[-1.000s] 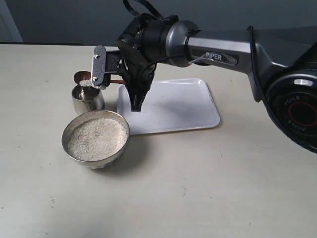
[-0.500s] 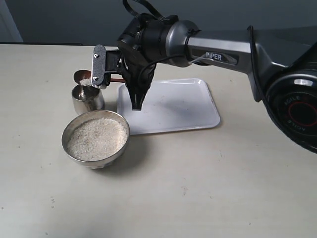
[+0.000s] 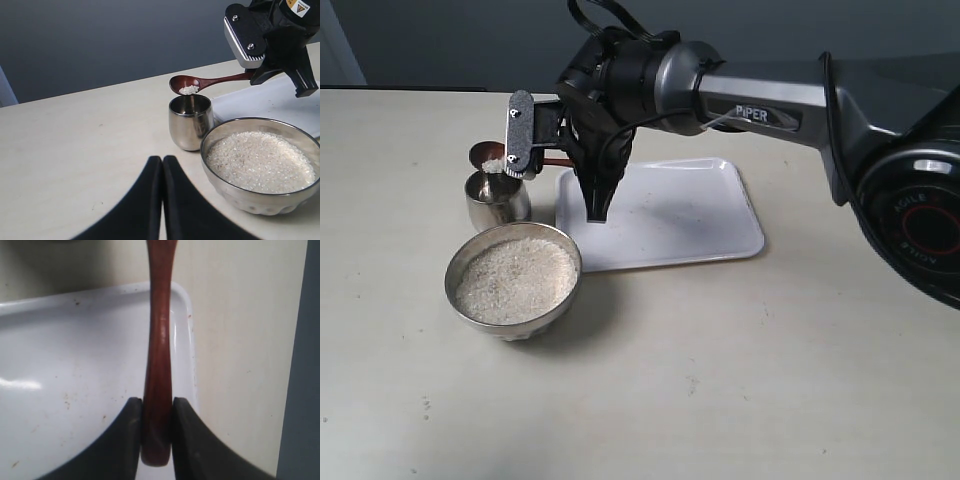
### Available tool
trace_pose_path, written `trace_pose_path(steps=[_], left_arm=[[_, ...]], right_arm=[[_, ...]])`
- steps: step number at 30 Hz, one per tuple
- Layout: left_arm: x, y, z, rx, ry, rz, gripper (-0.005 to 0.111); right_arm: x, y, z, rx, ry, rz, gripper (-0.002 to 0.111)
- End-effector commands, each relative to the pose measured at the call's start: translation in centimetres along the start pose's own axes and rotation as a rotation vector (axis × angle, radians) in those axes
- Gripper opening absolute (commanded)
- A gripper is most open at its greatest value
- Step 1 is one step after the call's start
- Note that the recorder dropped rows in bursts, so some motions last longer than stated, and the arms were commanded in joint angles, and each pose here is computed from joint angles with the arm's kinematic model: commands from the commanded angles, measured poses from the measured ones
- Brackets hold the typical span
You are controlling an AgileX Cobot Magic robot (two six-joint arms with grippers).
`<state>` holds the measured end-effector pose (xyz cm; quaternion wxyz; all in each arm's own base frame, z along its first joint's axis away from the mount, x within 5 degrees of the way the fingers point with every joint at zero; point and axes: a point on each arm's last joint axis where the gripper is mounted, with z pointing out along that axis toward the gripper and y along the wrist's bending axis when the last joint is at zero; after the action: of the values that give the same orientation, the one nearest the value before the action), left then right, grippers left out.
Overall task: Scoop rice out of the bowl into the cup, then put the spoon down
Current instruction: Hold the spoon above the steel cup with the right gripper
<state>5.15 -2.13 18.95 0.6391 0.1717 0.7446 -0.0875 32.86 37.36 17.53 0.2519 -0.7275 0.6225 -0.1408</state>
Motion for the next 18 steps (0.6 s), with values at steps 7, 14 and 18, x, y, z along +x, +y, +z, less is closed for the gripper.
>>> trace_pose_path(steps=[7,14,18], left_arm=[[-0.23,0.02,-0.06,0.000,-0.021,-0.002,0.000],[-0.23,0.02,-0.06,0.000,-0.021,-0.002,0.000],[-0.23,0.02,-0.06,0.000,-0.021,-0.002,0.000]], right_arm=[[0.02,-0.31,-0.26,0.003,-0.013,0.015,-0.001],[0.00,-0.27,-0.26,-0.001,-0.015,0.019,-0.001],[0.04,-0.22,-0.26,-0.006,-0.010,0.021,-0.001]])
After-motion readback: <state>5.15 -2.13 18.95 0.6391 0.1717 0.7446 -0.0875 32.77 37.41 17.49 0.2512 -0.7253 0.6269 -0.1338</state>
